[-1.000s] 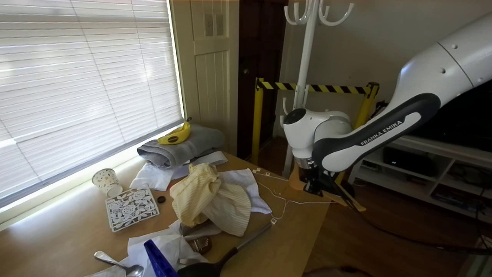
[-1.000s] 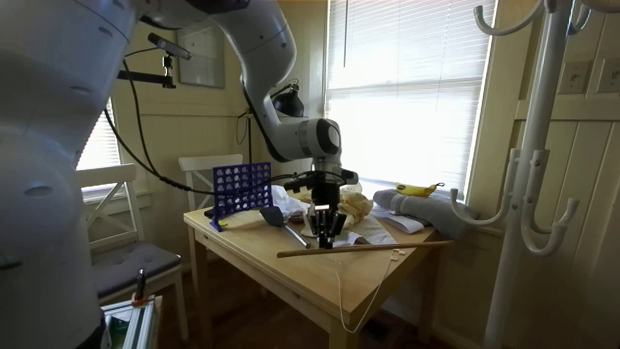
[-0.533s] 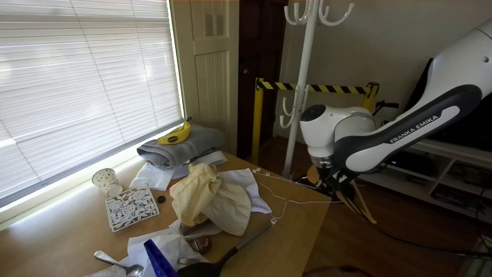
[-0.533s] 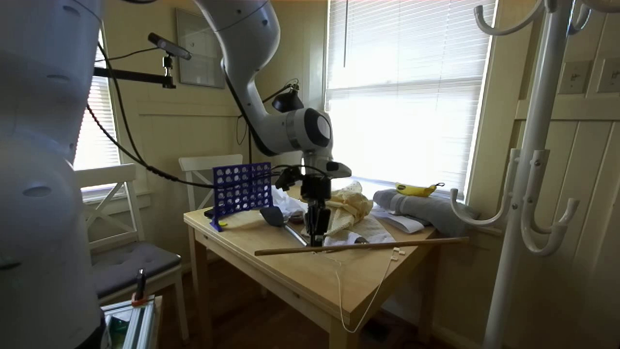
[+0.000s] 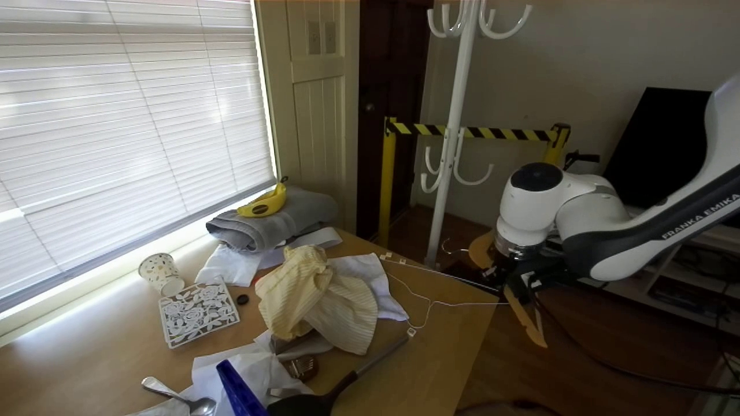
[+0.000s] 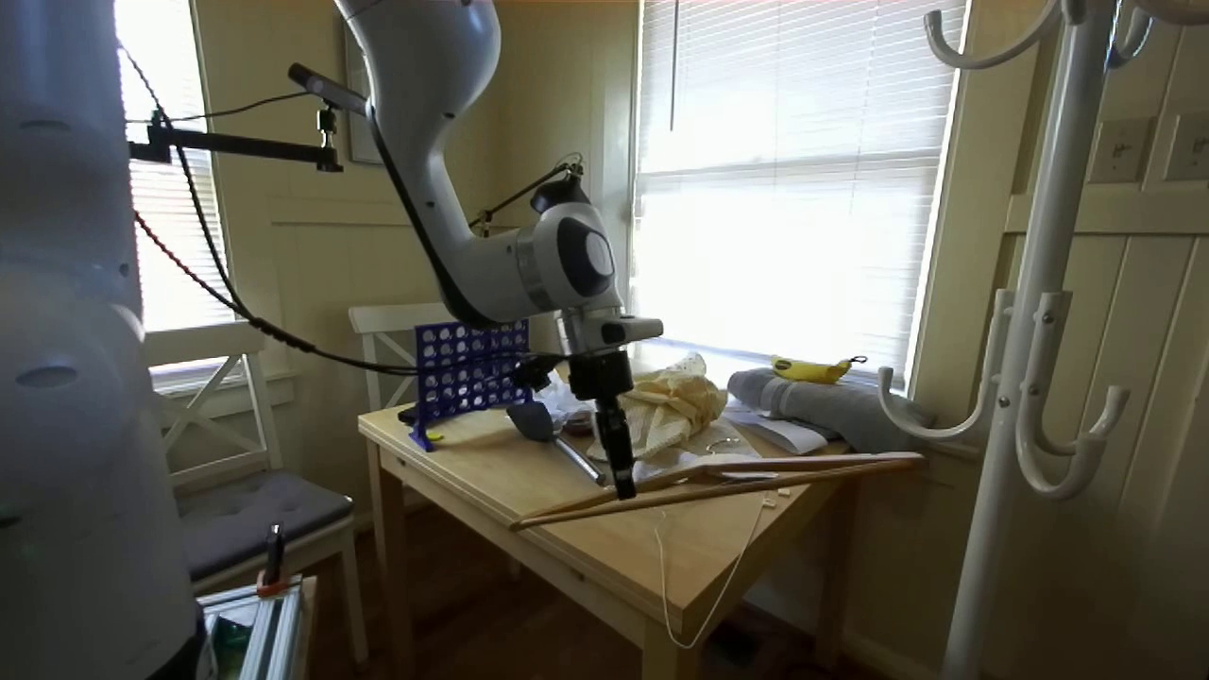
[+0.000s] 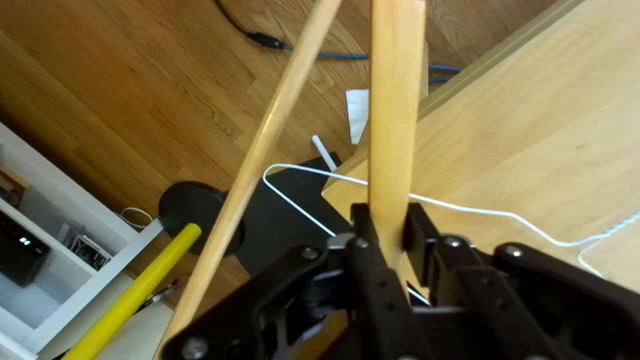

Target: Put the hanger on the stand

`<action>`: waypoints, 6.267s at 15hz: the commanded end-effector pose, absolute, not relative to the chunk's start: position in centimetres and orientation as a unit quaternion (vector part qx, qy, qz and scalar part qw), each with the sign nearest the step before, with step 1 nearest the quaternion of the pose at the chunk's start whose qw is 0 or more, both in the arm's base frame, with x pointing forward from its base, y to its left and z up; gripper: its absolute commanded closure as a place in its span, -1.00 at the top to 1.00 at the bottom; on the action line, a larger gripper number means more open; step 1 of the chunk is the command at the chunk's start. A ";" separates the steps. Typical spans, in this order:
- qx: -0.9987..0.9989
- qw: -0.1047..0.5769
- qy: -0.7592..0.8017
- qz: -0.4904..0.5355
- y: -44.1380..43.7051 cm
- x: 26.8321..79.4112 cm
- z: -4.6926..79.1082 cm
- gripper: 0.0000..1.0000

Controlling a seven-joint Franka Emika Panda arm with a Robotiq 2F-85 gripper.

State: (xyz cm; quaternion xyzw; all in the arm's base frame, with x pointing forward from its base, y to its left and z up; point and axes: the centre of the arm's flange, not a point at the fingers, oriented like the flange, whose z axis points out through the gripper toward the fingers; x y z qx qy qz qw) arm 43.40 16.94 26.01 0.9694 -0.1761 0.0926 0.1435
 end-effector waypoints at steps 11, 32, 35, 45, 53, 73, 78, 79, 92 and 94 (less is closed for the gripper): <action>0.919 0.155 -0.172 0.320 10.5 43.1 38.2 -0.59; 0.791 0.194 -0.255 0.521 1.9 41.3 54.5 -0.90; 0.765 0.146 -0.310 0.546 -0.2 42.2 55.8 -0.90; 0.731 -0.084 -0.287 0.613 -3.0 45.0 61.4 -0.90; 0.746 -0.203 -0.300 0.558 -3.2 47.5 59.3 -0.90; 0.741 -0.320 -0.304 0.507 -3.1 51.4 58.5 -0.90; 0.732 -0.353 -0.304 0.497 -3.4 52.6 59.0 -0.90; 0.727 -0.366 -0.309 0.492 -3.7 52.8 58.8 -0.90; 0.709 -0.409 -0.365 0.444 -5.2 53.9 57.5 -0.90; 0.722 -0.394 -0.372 0.431 -5.0 54.0 56.6 -0.90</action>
